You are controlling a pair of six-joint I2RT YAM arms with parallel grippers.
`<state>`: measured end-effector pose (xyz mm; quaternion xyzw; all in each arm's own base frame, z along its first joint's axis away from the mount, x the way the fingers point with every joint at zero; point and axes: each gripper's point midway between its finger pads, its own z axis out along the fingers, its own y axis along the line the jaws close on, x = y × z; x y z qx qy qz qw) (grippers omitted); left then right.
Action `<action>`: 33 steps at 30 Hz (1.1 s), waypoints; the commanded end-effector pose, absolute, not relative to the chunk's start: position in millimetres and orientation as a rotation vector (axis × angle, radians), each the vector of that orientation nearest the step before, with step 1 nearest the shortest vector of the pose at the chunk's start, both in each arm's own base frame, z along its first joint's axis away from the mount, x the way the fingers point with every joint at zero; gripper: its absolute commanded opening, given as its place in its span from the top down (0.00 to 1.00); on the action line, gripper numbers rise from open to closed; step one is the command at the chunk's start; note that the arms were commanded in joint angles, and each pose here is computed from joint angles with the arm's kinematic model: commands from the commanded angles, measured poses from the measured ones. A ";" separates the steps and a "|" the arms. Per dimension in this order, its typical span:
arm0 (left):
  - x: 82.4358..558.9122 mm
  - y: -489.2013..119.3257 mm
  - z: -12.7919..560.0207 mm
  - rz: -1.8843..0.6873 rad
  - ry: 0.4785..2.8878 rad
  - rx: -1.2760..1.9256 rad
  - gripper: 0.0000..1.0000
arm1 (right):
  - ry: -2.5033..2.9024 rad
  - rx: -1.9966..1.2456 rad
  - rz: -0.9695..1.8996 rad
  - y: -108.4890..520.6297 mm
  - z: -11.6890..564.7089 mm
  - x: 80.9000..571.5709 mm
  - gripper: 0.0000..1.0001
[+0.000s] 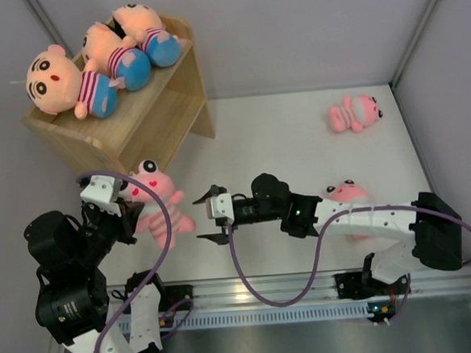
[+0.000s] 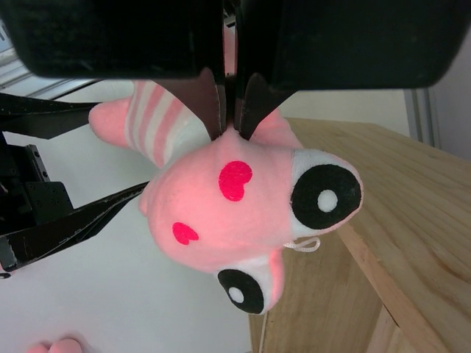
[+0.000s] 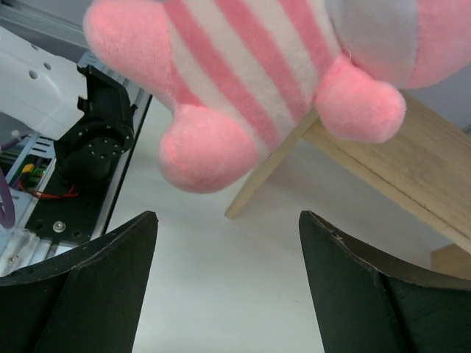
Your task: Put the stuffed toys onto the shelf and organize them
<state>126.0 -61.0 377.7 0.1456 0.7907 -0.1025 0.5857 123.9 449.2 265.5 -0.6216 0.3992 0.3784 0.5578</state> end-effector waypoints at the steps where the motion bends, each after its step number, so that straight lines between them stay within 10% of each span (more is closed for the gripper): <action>1: 133.0 -60.8 393.2 -0.231 1.784 0.340 1.00 | 0.822 -1.317 0.979 461.8 327.4 108.9 0.23; 10: 131.7 -59.6 395.1 -0.214 1.773 0.333 1.00 | 0.970 -1.287 1.102 491.8 335.4 104.2 0.37; 15: 130.5 -56.6 393.3 -0.184 1.771 0.333 1.00 | 1.024 -1.243 1.076 486.8 348.6 112.8 0.90; 17: 129.3 -56.5 392.6 -0.170 1.765 0.350 0.82 | 1.046 -1.235 1.046 479.3 356.4 121.5 1.00; 19: 126.6 -56.6 391.6 -0.154 1.758 0.365 0.36 | 1.090 -1.281 1.025 473.7 349.4 128.1 1.00; 21: 125.6 -54.6 391.8 -0.131 1.753 0.369 0.24 | 1.103 -1.301 0.977 468.9 354.7 149.8 1.00; 33: 117.1 -10.8 407.4 0.165 1.743 0.229 0.16 | 1.281 -1.537 0.674 445.0 331.4 285.0 1.00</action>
